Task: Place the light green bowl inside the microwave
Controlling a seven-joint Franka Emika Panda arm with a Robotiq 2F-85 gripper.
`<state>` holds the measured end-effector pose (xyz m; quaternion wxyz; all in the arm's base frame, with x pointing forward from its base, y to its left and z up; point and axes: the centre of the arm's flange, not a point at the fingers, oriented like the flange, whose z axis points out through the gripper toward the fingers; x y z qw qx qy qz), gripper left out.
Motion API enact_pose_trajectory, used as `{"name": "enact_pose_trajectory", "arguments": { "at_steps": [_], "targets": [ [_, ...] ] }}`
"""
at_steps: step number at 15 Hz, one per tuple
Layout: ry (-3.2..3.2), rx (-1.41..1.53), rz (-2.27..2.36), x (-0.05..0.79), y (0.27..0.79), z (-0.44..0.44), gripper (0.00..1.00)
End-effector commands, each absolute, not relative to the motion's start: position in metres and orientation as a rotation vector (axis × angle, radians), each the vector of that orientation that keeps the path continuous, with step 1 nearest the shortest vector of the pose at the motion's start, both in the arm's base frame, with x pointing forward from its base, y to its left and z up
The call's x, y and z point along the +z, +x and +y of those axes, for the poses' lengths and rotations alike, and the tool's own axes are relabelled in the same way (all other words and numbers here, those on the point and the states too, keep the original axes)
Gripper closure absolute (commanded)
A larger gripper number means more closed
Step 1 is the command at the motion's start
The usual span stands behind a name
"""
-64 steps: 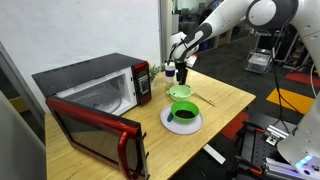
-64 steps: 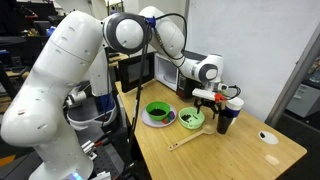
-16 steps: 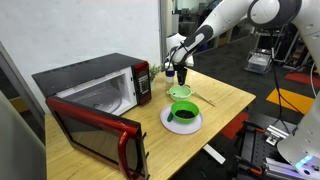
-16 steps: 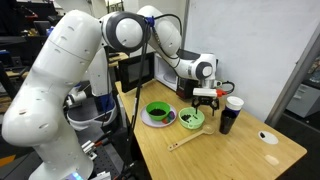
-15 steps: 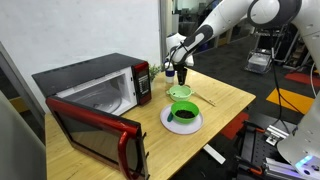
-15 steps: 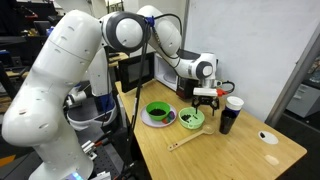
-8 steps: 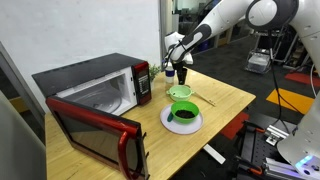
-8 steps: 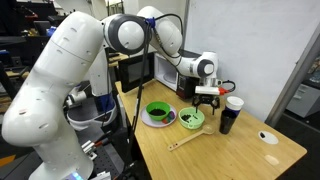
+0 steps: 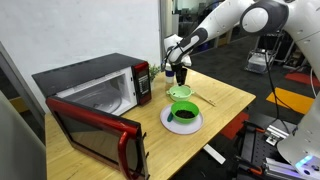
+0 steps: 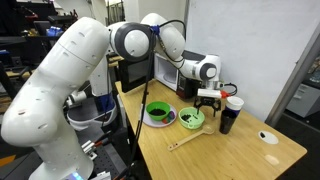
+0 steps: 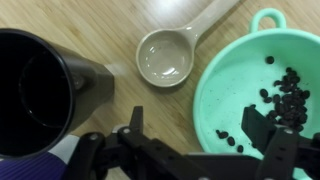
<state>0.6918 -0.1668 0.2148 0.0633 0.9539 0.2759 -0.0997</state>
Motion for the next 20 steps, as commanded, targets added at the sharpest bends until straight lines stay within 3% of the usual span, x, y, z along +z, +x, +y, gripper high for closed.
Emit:
{"name": "enact_pose_trajectory", "arguments": {
  "at_steps": [1, 20],
  "targets": [
    [2.882, -0.302, 0.833, 0.214, 0.692, -0.167, 0.0],
    [2.877, -0.157, 1.144, 0.198, 0.695, -0.174, 0.0]
  ]
}}
